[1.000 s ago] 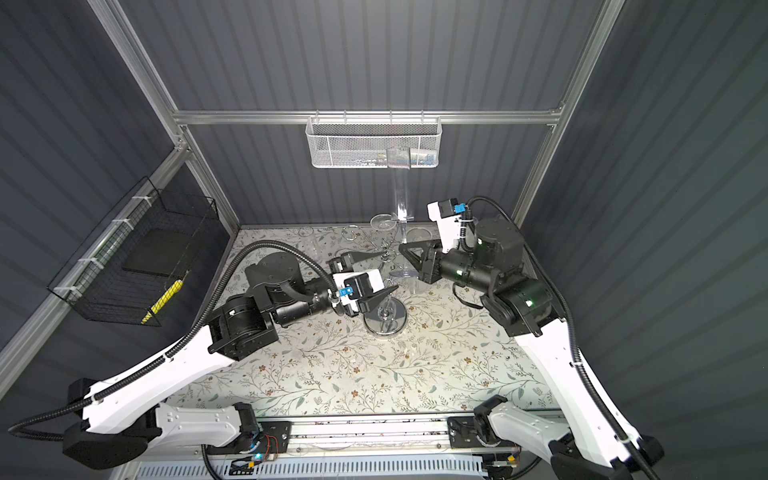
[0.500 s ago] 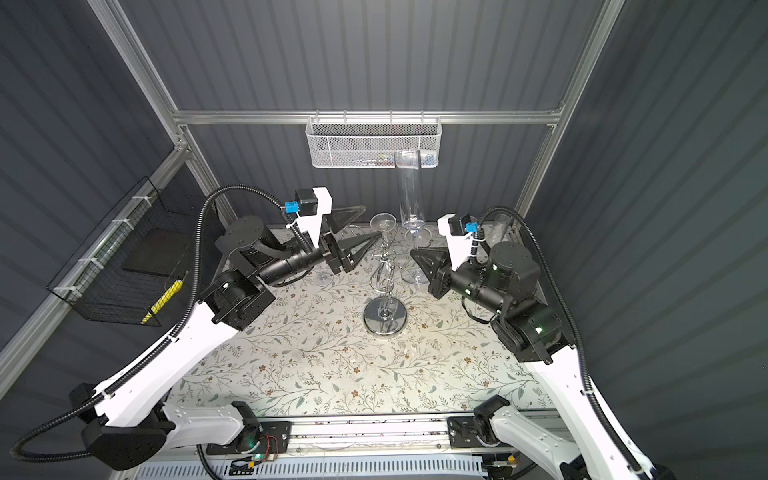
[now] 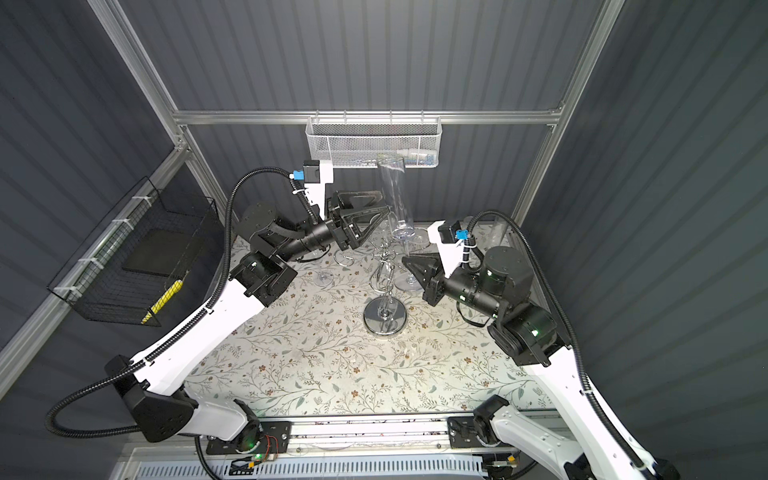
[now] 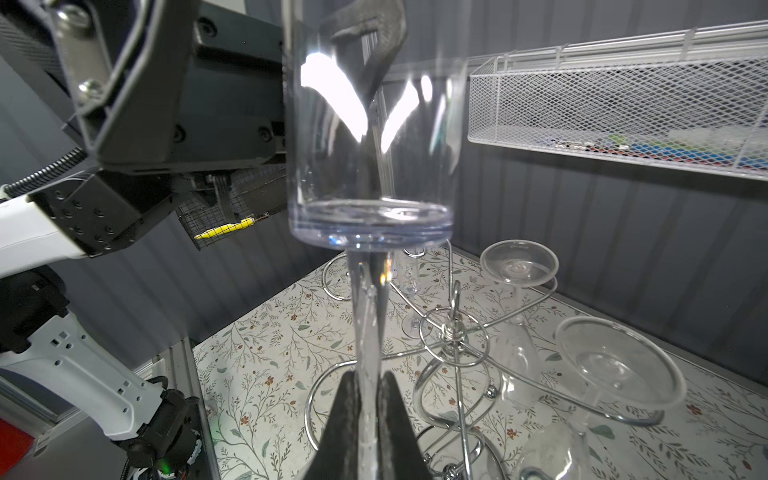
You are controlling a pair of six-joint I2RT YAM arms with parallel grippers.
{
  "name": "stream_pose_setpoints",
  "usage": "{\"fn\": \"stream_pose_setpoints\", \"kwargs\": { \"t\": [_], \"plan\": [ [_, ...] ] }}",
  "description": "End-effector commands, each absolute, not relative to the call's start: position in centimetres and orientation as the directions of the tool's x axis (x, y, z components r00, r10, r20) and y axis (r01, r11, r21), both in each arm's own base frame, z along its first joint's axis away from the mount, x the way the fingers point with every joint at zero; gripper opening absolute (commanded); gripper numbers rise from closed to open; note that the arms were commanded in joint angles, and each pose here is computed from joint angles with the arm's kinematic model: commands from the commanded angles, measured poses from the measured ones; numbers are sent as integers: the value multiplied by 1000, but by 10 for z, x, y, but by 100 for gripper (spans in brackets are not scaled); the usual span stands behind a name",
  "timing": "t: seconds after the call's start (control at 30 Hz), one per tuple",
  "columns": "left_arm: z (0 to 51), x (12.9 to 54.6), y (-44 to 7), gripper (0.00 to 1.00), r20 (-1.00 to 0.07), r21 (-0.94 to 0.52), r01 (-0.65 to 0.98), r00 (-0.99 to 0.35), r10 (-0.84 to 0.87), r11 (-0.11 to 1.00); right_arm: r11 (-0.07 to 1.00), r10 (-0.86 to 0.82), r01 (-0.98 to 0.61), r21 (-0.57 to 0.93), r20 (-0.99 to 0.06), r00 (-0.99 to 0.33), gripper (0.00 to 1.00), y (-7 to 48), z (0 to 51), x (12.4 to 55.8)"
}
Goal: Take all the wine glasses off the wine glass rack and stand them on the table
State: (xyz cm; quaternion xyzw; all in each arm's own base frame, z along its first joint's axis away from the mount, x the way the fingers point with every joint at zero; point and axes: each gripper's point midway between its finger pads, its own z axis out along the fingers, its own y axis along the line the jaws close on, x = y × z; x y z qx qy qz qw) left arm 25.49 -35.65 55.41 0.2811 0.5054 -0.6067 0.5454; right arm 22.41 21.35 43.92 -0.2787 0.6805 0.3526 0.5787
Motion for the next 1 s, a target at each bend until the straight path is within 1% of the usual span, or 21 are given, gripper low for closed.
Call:
{"fn": "stream_pose_setpoints", "kwargs": {
  "t": [0.0, 0.2, 0.33, 0.47, 0.7, 0.77, 0.87, 0.9, 0.97],
  "plan": [
    [581, 246, -351, 76, -857, -321, 947, -279, -433, 25, 569, 34, -814, 119, -992, -121, 0, 218, 452, 217],
    [581, 248, -356, 76, -850, -331, 944, -297, -435, 3, 558, 12, -822, 111, -992, -126, 0, 224, 450, 215],
    [583, 245, -358, 71, -852, -322, 946, -301, -429, -25, 542, -7, -832, 113, -990, -139, 0, 230, 447, 215],
    [581, 245, -360, 62, -853, -322, 946, -307, -422, -37, 533, -22, -839, 113, -989, -147, 0, 235, 444, 215],
    [581, 242, -358, 35, -855, -318, 947, -302, -421, -33, 536, -35, -838, 100, -989, -141, 0, 238, 442, 216],
    [581, 241, -356, 32, -855, -317, 948, -299, -424, -30, 536, -36, -839, 96, -990, -136, 0, 238, 443, 215],
    [583, 240, -354, 32, -854, -315, 949, -297, -428, -28, 535, -37, -839, 93, -990, -133, 0, 239, 444, 214],
    [583, 239, -354, 32, -853, -315, 949, -296, -429, -28, 536, -37, -839, 93, -990, -133, 6, 238, 444, 214],
    [586, 238, -351, 32, -850, -313, 950, -290, -439, -22, 556, -19, -826, 90, -993, -121, 58, 235, 449, 215]
  ]
}}
